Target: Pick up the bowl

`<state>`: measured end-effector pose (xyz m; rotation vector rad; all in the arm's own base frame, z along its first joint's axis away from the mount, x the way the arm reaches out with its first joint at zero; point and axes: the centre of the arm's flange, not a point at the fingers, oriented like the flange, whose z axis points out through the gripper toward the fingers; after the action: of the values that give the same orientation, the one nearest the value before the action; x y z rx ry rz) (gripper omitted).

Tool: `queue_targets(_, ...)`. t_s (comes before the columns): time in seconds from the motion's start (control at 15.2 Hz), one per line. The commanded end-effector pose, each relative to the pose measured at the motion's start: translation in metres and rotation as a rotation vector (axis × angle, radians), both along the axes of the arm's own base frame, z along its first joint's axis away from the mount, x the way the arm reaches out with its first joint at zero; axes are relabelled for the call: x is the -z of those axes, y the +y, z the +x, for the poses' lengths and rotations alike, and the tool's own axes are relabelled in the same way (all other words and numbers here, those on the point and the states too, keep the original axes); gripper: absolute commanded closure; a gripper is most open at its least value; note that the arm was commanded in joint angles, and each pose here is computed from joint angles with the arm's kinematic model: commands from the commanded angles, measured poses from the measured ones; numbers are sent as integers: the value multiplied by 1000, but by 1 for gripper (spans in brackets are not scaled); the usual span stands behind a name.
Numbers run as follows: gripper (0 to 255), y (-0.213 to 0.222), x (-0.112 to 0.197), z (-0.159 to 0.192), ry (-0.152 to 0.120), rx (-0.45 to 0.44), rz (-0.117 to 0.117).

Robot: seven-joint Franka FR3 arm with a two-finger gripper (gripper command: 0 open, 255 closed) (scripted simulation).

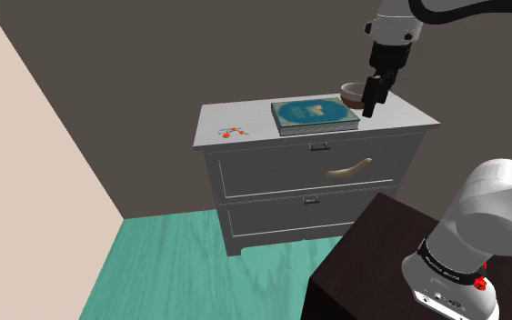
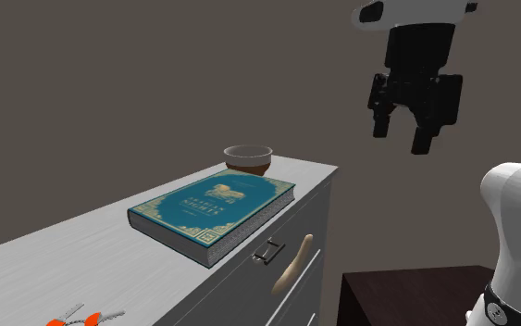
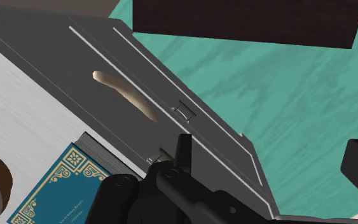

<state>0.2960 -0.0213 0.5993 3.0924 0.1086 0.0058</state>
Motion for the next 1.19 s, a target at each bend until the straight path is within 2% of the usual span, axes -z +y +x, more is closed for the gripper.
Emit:
queue_targets(0.0, 0, 0, 0, 0, 0, 0, 0)
queue_targets(1.12, 0, -183, 61, 96, -13, -93, -59)
